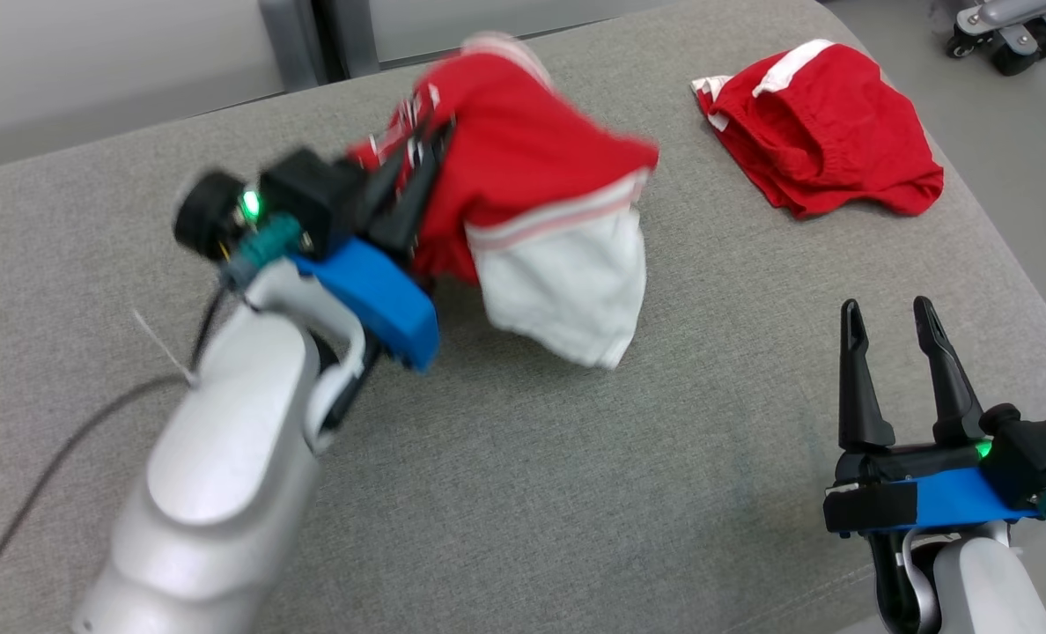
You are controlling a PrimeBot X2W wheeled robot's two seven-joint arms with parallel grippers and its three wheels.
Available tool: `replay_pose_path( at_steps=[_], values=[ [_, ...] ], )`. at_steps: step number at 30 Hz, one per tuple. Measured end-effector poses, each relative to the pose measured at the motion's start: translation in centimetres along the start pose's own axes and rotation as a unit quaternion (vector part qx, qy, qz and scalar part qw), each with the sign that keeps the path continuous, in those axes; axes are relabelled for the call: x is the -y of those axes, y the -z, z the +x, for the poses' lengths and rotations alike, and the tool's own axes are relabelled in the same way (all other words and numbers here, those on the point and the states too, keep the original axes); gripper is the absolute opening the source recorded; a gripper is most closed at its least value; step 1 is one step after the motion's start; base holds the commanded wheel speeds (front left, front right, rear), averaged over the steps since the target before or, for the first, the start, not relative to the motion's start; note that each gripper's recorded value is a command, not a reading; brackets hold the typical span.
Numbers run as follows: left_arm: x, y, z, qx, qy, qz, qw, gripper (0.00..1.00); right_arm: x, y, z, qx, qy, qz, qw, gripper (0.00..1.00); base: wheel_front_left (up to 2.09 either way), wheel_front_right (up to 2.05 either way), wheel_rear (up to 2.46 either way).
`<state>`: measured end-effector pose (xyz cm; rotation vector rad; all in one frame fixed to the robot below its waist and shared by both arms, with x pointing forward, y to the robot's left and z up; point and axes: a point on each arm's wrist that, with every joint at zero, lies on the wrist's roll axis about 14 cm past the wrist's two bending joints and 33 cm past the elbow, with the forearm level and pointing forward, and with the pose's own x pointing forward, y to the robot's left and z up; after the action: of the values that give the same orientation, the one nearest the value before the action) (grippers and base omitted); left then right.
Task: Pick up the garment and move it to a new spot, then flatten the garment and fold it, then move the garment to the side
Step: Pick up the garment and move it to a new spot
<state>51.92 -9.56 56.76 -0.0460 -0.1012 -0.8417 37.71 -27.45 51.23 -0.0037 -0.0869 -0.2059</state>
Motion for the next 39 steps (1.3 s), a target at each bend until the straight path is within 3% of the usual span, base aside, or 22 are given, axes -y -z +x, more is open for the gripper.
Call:
replay_pose_path(
  at_steps=[7, 11, 12, 13, 20, 25, 39],
  values=[
    [2.8, 8.1, -5.1, -0.093, -0.006, -0.051, 0.994, 0.00, -0.7, 0.7, 0.0, -0.009, -0.009, 0.008, 1.000, 1.00, 0.00, 0.00, 0.00],
    [4.3, 10.2, -7.3, -0.117, -0.003, -0.066, 0.991, 0.00, -1.4, 1.0, 0.3, -0.011, -0.018, 0.011, 1.000, 1.00, 0.00, 0.00, 0.00],
    [4.2, 10.2, -7.5, -0.114, -0.007, -0.065, 0.991, 0.20, -1.7, 1.1, 0.4, -0.012, -0.021, 0.012, 1.000, 1.00, 0.00, 0.00, 0.00],
    [4.0, 10.0, -7.6, -0.107, -0.013, -0.062, 0.992, 1.00, -1.9, 1.1, 0.5, -0.012, -0.025, 0.013, 1.000, 1.00, 0.00, 0.00, 0.00],
    [1.2, 6.3, -8.3, -0.033, -0.067, -0.033, 0.997, 1.00, -3.4, 0.9, 0.6, -0.009, -0.045, 0.020, 0.999, 1.00, 0.00, 0.00, 0.00],
    [-2.5, 3.4, -10.1, 0.008, -0.133, 0.003, 0.991, 1.00, -4.4, 0.7, 0.4, -0.005, -0.059, 0.026, 0.998, 1.00, 0.00, 0.00, 0.00],
    [-9.5, 0.9, -21.8, 0.027, -0.323, 0.034, 0.945, 1.00, -7.4, 0.1, 0.0, 0.004, -0.103, 0.035, 0.994, 1.00, 0.00, 0.00, 0.00]
  ],
)
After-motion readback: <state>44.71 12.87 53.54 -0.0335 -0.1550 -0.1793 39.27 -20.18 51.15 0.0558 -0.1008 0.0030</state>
